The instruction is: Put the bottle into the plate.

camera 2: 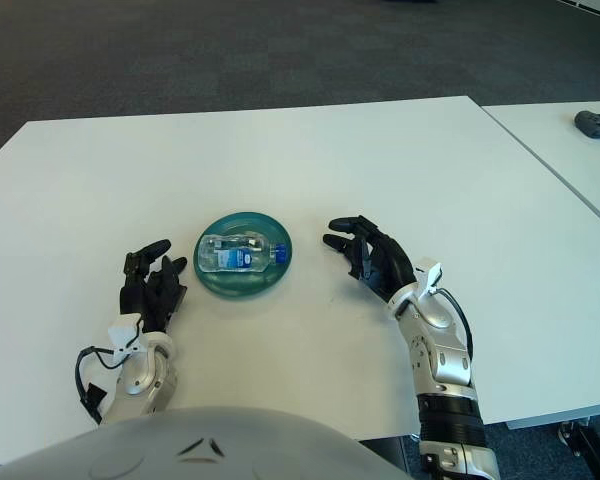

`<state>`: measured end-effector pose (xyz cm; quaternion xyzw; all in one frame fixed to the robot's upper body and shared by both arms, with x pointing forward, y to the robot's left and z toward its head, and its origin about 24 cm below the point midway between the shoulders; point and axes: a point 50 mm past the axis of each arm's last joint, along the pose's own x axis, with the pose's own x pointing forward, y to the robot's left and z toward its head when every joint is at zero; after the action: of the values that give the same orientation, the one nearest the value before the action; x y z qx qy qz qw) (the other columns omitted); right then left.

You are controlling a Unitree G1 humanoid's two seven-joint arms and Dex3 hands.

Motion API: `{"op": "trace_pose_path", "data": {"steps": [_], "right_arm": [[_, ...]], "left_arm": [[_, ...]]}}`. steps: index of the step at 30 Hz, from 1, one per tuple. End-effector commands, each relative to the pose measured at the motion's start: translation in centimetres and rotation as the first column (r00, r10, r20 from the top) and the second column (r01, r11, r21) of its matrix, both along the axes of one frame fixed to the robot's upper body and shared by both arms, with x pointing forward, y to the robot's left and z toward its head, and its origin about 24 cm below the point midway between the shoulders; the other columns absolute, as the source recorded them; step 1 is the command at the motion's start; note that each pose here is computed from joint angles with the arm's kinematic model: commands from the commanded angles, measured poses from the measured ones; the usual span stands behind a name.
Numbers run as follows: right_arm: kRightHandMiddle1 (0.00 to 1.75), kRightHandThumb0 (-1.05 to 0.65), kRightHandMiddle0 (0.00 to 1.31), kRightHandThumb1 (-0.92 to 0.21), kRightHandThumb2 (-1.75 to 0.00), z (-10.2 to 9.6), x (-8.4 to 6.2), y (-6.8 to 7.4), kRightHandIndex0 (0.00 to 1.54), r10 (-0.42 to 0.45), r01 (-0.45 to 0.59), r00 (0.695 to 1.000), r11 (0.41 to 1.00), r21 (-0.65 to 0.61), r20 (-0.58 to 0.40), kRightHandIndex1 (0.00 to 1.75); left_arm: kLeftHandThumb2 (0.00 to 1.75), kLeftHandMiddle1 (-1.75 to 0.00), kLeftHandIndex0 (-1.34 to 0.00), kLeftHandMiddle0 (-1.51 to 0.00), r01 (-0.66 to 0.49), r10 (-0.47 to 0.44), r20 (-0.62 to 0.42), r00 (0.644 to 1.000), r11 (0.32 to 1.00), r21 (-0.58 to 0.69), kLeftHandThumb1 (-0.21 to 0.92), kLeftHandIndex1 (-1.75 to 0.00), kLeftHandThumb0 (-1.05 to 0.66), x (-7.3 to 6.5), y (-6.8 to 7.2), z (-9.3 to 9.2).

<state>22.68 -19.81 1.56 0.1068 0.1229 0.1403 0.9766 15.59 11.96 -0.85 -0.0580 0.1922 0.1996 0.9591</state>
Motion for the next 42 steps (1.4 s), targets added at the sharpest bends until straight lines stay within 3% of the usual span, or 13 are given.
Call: {"op": "trace_pose_path", "data": {"steps": [1, 22, 30, 35, 42], "right_arm": [[1.13, -0.42, 0.40, -0.62, -1.10, -1.7, -0.8, 0.3, 0.43, -0.002, 0.002, 0.996, 1.000, -0.007, -0.093, 0.66], [1.09, -0.45, 0.37, -0.67, -1.00, -1.8, -1.0, 0.8, 0.46, 0.024, -0.025, 0.996, 1.000, -0.014, -0.085, 0.74], [1.08, -0.43, 0.36, -0.64, -1.04, -1.9, -1.2, 1.3, 0.45, 0.041, -0.043, 0.996, 0.999, -0.014, -0.078, 0.76], [1.06, -0.44, 0.33, -0.62, -1.04, -1.8, -1.4, 1.7, 0.43, 0.068, -0.068, 0.996, 0.998, -0.003, -0.052, 0.76], [1.06, -0.45, 0.30, -0.62, -1.02, -1.8, -1.4, 1.8, 0.41, 0.072, -0.073, 0.996, 0.997, -0.003, -0.044, 0.77]], "left_arm": [[0.79, -0.89, -0.22, -0.40, -0.017, 0.010, -0.095, 0.995, 0.997, -0.081, 0.92, -1.19, -0.62, -0.6, -1.6, -1.3], [0.69, -0.88, -0.29, -0.45, -0.067, 0.061, -0.068, 0.996, 0.993, -0.097, 0.90, -1.20, -0.52, -0.4, -1.6, -1.2], [0.80, -0.99, -0.29, -0.46, -0.085, 0.080, -0.057, 0.995, 0.992, -0.097, 0.80, -1.22, -0.46, -0.3, -1.5, -1.2], [0.87, -1.03, -0.29, -0.46, -0.051, 0.051, -0.002, 0.999, 0.996, -0.066, 0.74, -1.22, -0.41, -0.3, -1.4, -1.1], [0.87, -0.92, -0.28, -0.46, 0.018, -0.018, 0.059, 0.998, 1.000, -0.005, 0.74, -1.17, -0.40, -0.3, -1.4, -1.3]]}}
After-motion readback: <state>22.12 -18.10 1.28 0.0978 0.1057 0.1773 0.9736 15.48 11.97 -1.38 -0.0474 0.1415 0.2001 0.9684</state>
